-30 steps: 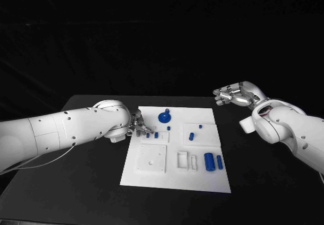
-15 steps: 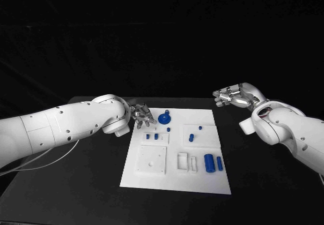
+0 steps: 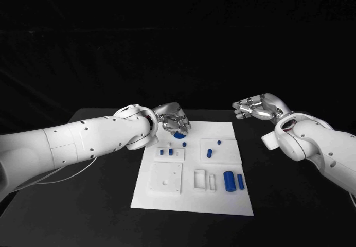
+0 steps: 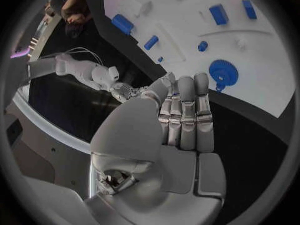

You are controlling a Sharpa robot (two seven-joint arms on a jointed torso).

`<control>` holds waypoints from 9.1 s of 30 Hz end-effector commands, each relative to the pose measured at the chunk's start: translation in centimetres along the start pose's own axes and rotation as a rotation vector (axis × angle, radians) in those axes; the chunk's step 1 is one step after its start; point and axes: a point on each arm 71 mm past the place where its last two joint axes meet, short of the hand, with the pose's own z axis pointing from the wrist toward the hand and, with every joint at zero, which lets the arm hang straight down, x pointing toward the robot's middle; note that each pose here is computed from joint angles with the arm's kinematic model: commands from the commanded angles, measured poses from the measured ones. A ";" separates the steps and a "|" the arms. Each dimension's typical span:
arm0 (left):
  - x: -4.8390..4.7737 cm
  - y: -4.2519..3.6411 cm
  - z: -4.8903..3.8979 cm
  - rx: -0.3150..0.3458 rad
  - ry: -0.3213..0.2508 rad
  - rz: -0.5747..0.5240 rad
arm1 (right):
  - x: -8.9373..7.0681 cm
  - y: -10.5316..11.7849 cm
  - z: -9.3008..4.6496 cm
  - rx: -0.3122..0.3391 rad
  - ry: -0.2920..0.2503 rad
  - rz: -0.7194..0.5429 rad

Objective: Assemble the parts on the task board

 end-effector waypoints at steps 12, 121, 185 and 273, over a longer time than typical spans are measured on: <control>2.46 -0.80 1.90 0.153 0.049 0.374 | 0.4 0.3 0.1 -0.016 0.012 0.000; 2.17 1.61 0.35 0.023 0.056 0.198 | 0.2 0.3 0.0 -0.021 0.012 -0.001; 0.97 6.43 -1.27 -0.100 0.168 0.210 | 0.0 0.2 -0.1 -0.019 0.008 -0.004; 1.89 6.63 -1.06 -0.147 0.190 0.274 | 0.1 0.2 0.0 -0.018 0.007 -0.004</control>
